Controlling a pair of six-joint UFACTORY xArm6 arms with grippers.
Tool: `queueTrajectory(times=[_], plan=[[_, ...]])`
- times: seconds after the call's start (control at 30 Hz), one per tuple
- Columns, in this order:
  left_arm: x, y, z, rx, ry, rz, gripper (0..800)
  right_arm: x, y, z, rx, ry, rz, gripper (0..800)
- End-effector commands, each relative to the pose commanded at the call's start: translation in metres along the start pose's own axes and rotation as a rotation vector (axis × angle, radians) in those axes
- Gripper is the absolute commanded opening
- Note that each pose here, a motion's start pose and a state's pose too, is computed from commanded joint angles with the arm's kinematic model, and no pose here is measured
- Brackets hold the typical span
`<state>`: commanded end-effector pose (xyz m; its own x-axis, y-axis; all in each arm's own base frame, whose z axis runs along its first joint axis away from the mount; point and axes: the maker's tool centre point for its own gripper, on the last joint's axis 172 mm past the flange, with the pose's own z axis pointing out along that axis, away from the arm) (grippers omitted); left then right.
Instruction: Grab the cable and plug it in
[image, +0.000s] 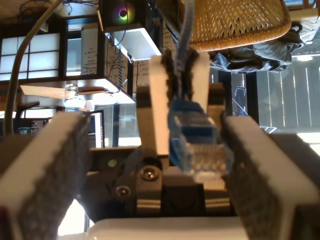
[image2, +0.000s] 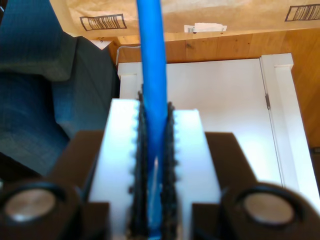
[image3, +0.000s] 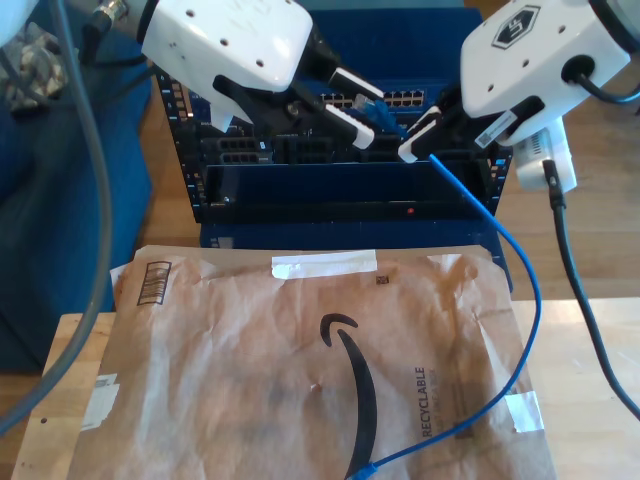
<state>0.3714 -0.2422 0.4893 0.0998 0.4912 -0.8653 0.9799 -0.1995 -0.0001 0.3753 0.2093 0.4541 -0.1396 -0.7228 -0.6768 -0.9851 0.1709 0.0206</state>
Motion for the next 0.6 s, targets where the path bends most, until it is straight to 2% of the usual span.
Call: queueTrajectory(times=[0.13,0.6], plan=[[0.0007,0.0007,-0.0024,-0.006,0.000,-0.002,274,0.0023,-0.0024,-0.0024,0.005,-0.001,0.008,9],[0.0037,0.0039,-0.0075,-0.020,-0.005,-0.010,260,0.0017,-0.0020,-0.0019,0.003,-0.005,0.010,9]])
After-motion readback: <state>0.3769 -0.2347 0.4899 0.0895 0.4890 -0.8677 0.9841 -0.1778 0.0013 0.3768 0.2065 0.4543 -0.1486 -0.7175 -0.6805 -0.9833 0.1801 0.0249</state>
